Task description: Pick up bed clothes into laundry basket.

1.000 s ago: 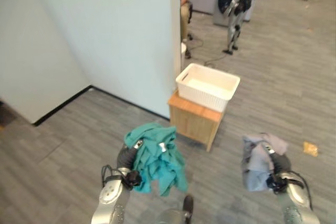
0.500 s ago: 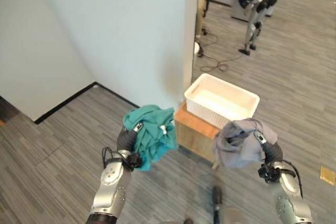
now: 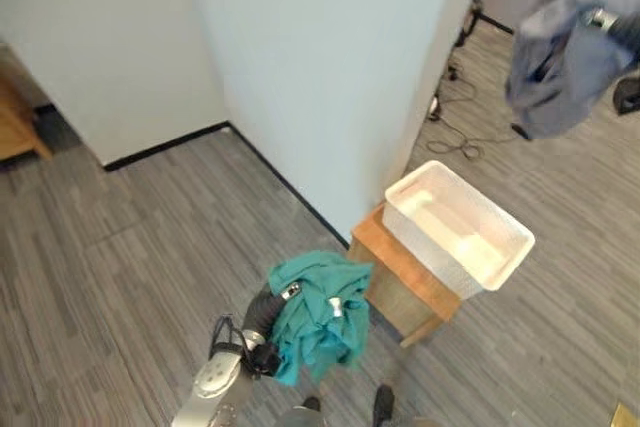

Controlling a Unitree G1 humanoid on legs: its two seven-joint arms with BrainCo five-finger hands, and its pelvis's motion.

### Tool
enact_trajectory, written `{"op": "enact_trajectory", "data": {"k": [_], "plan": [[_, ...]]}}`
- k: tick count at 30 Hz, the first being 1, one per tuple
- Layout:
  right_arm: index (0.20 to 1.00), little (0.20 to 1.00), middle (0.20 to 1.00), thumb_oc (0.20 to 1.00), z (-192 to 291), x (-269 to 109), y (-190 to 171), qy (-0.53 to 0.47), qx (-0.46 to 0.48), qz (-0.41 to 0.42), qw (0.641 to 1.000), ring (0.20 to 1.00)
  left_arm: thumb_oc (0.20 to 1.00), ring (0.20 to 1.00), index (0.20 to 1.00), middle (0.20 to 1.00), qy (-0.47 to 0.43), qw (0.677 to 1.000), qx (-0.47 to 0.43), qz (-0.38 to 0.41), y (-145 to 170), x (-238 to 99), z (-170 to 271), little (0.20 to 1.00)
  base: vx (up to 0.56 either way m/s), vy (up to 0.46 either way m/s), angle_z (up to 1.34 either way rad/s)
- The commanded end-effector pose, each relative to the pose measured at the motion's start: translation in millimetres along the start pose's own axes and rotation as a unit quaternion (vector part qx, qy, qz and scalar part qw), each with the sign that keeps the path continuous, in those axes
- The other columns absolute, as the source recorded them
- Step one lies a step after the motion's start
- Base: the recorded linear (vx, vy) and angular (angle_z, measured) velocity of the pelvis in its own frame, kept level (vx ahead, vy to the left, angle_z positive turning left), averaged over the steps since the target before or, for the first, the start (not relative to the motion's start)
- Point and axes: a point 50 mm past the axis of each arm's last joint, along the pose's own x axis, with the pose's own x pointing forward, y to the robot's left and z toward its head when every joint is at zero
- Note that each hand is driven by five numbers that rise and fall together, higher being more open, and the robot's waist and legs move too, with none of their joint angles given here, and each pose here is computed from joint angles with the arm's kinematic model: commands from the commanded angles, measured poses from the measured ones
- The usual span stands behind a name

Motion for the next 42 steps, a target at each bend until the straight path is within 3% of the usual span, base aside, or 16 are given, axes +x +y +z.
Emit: {"op": "enact_trajectory", "data": {"k": [1,5,12,26,27,28,36,42], "plan": [[0.2,0.2,0.2,0.2,-17,-5,-13,0.035,-0.044,-0.04,0.998,0.2,0.2,0.2,0.2,0.2,-0.082,0.996,0.004,-0.029,-7,4,36,0.2,-0.04,-0.014,0.13],[0.2,0.2,0.2,0.2,-37,-3,-19,0.11,-0.062,-0.099,0.987,0.2,0.2,0.2,0.2,0.2,-0.087,0.996,0.009,-0.02,-4,5,41,0.2,-0.06,-0.009,0.15],[0.2,0.2,0.2,0.2,-46,-6,-25,0.152,-0.091,-0.14,0.974,0.2,0.2,0.2,0.2,0.2,-0.104,0.994,0.021,-0.022,-7,12,51,0.2,-0.07,0.006,0.09],[0.2,0.2,0.2,0.2,-81,-18,-1,0.211,-0.105,-0.114,0.965,0.2,0.2,0.2,0.2,0.2,-0.122,0.992,0.017,-0.019,-17,23,57,0.2,-0.05,0.025,0.01],[0.335,0.335,0.335,0.335,-89,-22,0,0.225,-0.105,-0.108,0.963,0.335,0.2,0.2,0.2,0.2,-0.121,0.992,0.018,-0.019,-17,23,56,0.2,0.01,0.028,-0.04],[1.0,1.0,1.0,1.0,-105,-33,-2,0.257,-0.107,-0.096,0.956,1.0,0.2,0.2,0.2,0.2,-0.121,0.992,0.02,-0.019,-17,25,56,0.2,0.0,0.022,-0.04],[1.0,1.0,1.0,1.0,-115,-47,-32,0.298,-0.179,-0.103,0.932,1.0,0.2,0.2,0.2,0.2,-0.162,0.986,0.046,-0.009,-9,32,80,0.2,0.05,0.059,-0.13],[1.0,1.0,1.0,1.0,-101,-33,-11,0.241,-0.212,-0.047,0.946,1.0,0.2,0.2,0.2,0.2,-0.246,0.962,0.114,-0.02,-8,39,134,0.2,0.03,0.03,-0.13]]}}
